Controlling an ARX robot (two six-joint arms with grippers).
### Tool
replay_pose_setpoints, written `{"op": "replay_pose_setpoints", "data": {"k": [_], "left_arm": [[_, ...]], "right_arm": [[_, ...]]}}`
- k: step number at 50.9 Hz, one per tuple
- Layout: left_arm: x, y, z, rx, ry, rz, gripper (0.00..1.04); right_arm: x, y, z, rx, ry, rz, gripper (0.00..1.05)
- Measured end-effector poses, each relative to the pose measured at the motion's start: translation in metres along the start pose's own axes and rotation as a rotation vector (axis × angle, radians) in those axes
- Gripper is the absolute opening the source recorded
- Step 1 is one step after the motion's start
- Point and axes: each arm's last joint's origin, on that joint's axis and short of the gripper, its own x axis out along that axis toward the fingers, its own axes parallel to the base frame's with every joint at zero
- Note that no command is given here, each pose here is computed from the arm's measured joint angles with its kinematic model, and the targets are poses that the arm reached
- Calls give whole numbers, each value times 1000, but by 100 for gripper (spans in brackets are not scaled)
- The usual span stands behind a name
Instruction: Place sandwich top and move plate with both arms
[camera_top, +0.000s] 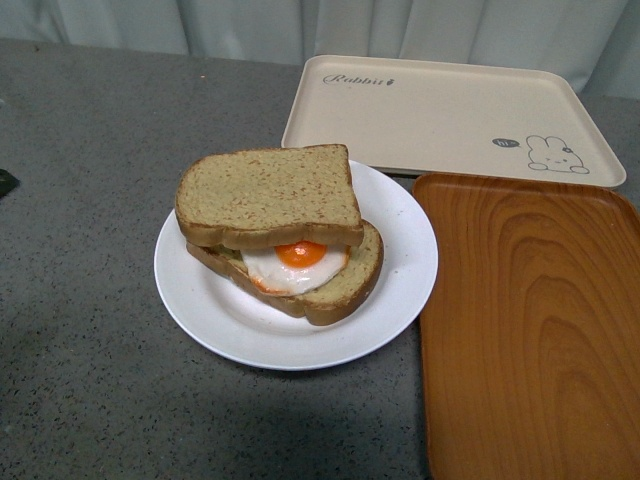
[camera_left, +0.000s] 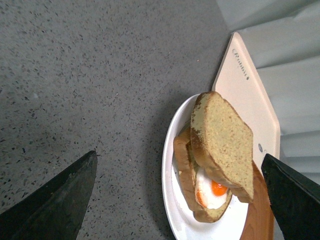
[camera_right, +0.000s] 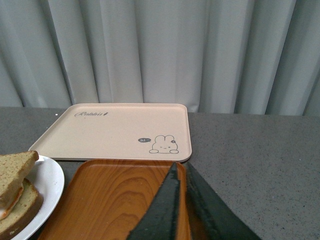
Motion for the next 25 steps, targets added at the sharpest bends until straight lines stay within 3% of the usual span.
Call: {"op": "replay_pose_setpoints", "data": {"k": [1,9,25], "left_arm": [[5,-1,-1,3,8,5,98],[41,3,-10,-26,71,82,98],[68,-4,-33,-62,130,61,98]], "right_arm": [[0,0,0,-3,0,0,1],[0,0,0,-6,0,0,1],[0,0,0,-6,0,0,1]]}}
